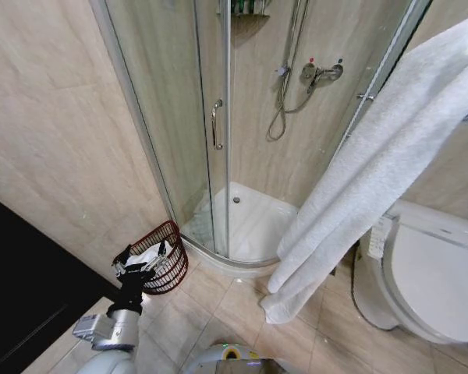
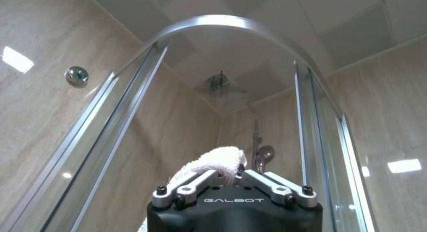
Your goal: Discard the used towel into the hamper.
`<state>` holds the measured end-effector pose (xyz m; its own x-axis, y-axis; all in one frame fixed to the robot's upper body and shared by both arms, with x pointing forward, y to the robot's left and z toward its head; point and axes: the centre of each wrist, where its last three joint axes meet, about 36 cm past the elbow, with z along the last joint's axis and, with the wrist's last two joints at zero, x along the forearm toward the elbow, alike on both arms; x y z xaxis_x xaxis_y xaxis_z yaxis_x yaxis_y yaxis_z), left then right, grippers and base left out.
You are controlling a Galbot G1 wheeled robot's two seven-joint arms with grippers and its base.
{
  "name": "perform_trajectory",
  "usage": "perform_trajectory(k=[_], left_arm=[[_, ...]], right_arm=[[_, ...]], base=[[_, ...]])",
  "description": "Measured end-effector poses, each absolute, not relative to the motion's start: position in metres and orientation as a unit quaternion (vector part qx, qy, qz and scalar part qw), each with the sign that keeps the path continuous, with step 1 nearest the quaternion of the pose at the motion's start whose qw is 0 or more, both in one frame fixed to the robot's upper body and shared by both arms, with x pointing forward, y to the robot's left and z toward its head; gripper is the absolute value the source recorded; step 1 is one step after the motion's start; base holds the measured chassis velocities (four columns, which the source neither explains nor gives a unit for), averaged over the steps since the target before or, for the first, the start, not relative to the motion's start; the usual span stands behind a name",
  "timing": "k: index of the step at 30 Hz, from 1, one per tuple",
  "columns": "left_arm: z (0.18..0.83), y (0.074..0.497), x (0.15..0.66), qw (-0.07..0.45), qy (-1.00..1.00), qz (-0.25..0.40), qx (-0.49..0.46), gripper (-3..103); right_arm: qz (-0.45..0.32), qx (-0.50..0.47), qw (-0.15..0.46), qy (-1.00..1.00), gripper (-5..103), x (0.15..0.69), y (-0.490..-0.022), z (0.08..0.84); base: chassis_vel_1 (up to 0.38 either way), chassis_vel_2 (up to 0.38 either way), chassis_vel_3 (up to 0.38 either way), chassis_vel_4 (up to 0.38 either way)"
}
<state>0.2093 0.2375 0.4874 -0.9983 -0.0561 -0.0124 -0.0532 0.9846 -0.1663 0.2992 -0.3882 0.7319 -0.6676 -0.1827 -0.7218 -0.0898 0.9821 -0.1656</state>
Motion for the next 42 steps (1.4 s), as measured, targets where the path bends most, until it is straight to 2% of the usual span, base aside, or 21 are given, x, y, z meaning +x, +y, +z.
perform_trajectory(k=[42], left_arm=[[0.4874, 0.2375, 0.2093, 0.009, 0.996, -0.083, -0.027, 100]], right_arm=[[-0.056, -0.080, 0.399, 0.911, 2, 0.2986, -0.3861, 0.7287]], base=[[0.000, 0.000, 0.000, 0.000]])
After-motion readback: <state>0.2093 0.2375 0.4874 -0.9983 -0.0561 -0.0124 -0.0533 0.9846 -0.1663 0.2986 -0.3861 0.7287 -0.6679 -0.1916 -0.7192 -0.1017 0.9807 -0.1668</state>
